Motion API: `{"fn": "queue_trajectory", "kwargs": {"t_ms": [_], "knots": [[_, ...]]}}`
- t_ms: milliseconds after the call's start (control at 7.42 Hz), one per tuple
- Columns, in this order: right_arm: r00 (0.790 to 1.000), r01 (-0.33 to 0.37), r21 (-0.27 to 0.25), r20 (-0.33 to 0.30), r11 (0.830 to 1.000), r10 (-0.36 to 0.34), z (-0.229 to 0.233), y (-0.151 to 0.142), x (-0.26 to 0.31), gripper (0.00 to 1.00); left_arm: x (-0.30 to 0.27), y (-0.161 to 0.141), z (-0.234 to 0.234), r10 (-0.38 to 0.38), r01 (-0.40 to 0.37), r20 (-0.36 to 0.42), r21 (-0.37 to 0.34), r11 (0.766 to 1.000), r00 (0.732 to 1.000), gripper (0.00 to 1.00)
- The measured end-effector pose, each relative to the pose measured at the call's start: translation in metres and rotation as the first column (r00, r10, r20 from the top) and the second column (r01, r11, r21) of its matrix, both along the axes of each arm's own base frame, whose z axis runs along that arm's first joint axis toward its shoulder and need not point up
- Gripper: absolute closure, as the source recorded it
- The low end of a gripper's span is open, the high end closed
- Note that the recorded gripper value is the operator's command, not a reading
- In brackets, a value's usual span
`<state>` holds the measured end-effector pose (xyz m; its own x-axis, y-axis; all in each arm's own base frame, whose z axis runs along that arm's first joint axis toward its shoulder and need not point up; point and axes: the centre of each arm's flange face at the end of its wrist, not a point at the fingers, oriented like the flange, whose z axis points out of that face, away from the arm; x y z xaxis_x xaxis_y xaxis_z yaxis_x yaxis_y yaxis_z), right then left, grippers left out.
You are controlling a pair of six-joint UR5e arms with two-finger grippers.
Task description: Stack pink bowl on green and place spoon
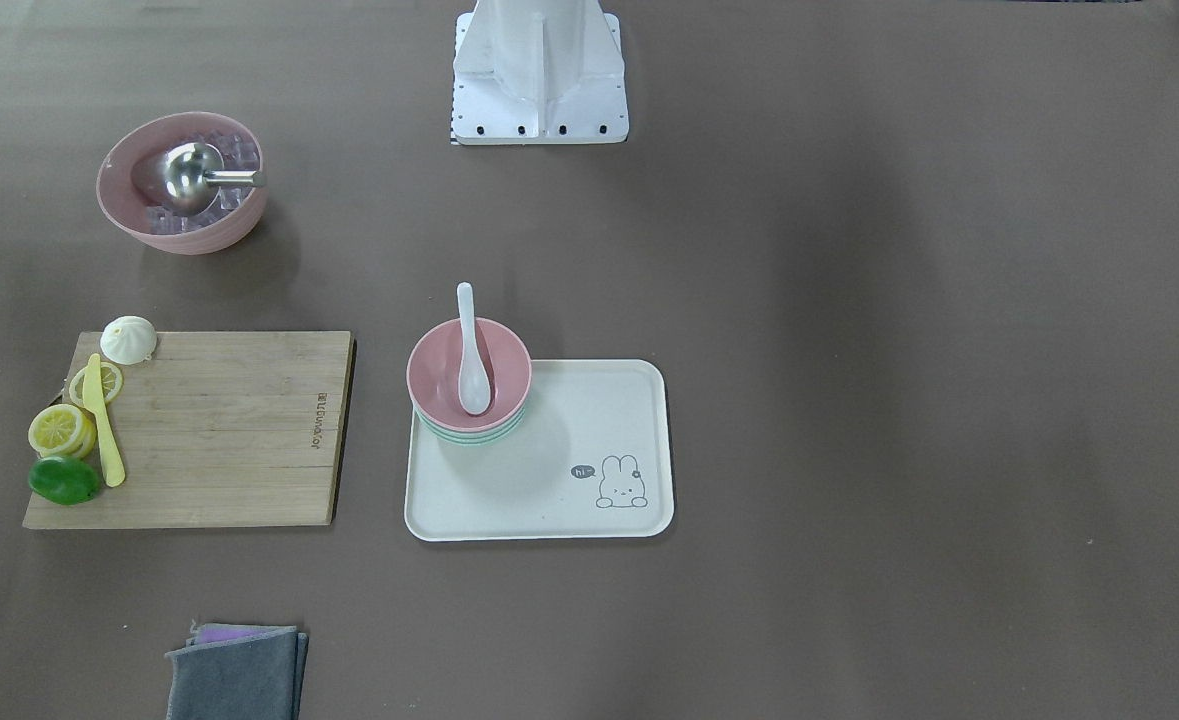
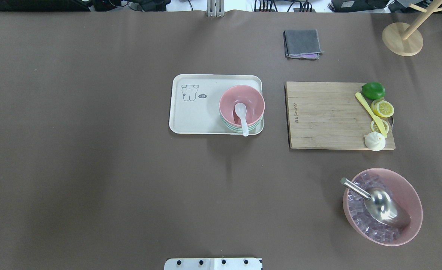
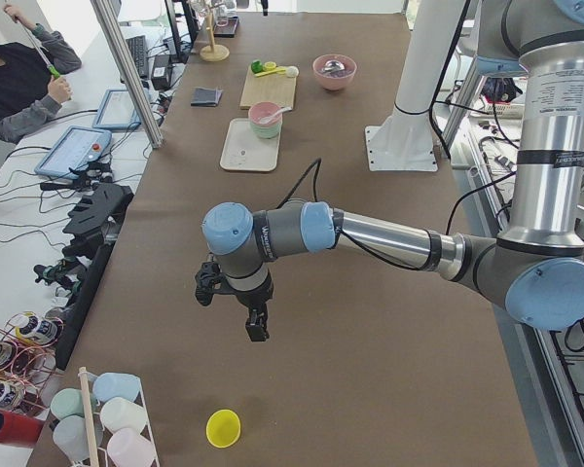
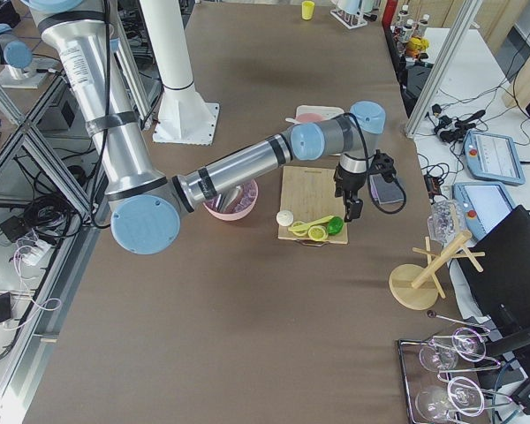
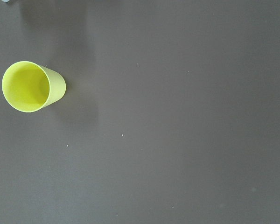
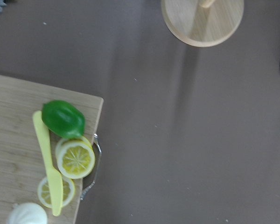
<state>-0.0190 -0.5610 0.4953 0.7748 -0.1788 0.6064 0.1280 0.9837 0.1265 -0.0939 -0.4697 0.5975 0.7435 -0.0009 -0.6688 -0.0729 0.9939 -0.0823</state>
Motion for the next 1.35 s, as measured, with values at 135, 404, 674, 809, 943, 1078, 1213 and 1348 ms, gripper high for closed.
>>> {"fn": "queue_trajectory", "kwargs": {"t_ms": [135,404,674,809,943,1078,1213,1348], "knots": [[1.000,-0.013,-0.016,-0.006,1.000,0.013,0.023,0.031,0.025,0.00,0.000,-0.001,-0.005,0.000,0.000,0.000,0.009,1.000,1.000,0.01],[1.000,-0.018,-0.042,-0.013,0.999,0.017,0.062,0.082,0.062,0.00,0.001,-0.007,-0.015,0.004,-0.004,0.003,0.043,0.999,1.000,0.01],[1.000,-0.026,-0.058,-0.013,0.998,0.025,0.084,0.109,0.085,0.00,0.002,-0.015,-0.028,0.009,-0.010,0.006,0.102,0.995,1.000,0.01],[0.999,-0.033,-0.064,-0.012,0.997,0.032,0.089,0.115,0.091,0.00,0.002,-0.017,-0.031,0.010,-0.011,0.007,0.128,0.992,1.000,0.01],[0.999,-0.041,-0.070,-0.011,0.997,0.040,0.092,0.120,0.096,0.00,0.002,-0.019,-0.032,0.011,-0.012,0.009,0.162,0.987,1.000,0.01],[0.999,-0.048,-0.081,-0.007,0.996,0.047,0.097,0.124,0.099,0.00,0.002,-0.020,-0.032,0.011,-0.012,0.010,0.187,0.982,1.000,0.01],[0.998,-0.054,-0.098,0.008,0.994,0.055,0.103,0.131,0.100,0.00,0.002,-0.019,-0.031,0.011,-0.012,0.010,0.196,0.981,1.000,0.01],[0.998,-0.059,-0.113,0.025,0.992,0.063,0.107,0.137,0.100,0.00,0.002,-0.017,-0.029,0.010,-0.012,0.010,0.196,0.981,1.000,0.01]]}}
